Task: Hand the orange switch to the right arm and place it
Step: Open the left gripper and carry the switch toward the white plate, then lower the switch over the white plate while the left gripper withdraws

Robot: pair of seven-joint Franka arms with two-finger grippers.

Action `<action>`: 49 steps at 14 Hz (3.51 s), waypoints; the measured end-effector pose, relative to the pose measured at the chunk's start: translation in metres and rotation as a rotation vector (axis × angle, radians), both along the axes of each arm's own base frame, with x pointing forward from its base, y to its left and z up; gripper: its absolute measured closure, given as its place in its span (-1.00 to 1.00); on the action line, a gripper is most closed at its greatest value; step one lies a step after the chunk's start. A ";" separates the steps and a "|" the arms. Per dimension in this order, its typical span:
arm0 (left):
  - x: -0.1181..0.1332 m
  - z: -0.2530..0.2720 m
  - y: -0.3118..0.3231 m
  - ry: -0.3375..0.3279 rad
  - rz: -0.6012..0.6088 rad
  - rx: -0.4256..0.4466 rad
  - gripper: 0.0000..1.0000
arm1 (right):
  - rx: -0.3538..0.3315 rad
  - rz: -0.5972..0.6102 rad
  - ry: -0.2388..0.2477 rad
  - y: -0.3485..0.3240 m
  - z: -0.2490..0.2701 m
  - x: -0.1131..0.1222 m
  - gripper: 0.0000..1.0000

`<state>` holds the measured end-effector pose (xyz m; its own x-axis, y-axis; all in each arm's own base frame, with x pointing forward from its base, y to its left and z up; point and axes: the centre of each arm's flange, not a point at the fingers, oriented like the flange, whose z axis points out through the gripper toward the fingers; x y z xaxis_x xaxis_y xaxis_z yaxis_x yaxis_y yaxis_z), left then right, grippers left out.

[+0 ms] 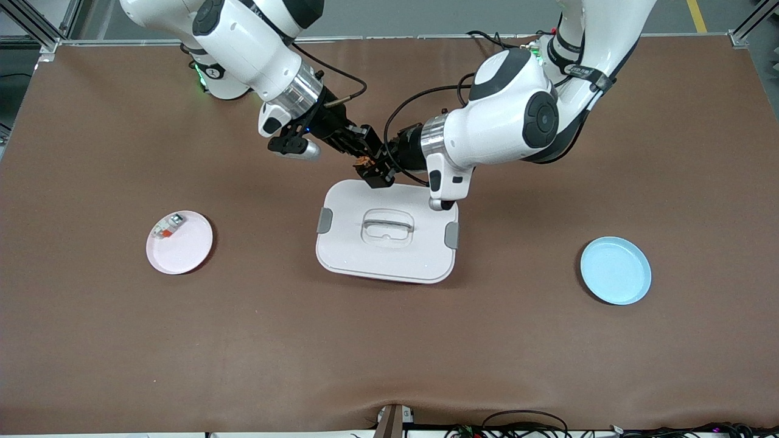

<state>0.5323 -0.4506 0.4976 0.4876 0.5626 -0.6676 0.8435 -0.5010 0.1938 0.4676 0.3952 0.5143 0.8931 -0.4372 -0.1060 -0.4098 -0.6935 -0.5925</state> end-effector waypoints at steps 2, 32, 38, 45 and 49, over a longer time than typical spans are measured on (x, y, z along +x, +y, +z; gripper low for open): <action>-0.002 0.004 -0.003 0.004 -0.001 -0.014 -0.46 | -0.011 0.019 0.037 -0.004 0.008 0.004 0.15; 0.095 0.043 0.214 -0.514 -0.335 0.627 -1.00 | -0.657 1.301 -0.225 -0.333 -0.058 0.138 0.15; 0.092 0.082 0.316 -0.546 -0.604 0.705 -1.00 | -0.763 1.506 -0.326 -0.367 -0.125 0.138 0.15; 0.034 0.164 0.389 -0.569 -0.797 0.639 -1.00 | -0.745 1.670 -0.351 -0.401 -0.176 0.132 0.15; 0.009 0.170 0.407 -0.562 -0.816 0.599 -1.00 | -0.744 1.719 -0.337 -0.418 -0.187 0.132 0.15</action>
<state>0.5417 -0.0440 0.6678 0.9949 0.0973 0.0254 0.0976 -0.9951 -0.0136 0.5994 -0.0228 0.3277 0.2903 0.9523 -0.0945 0.9557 -0.2835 0.0790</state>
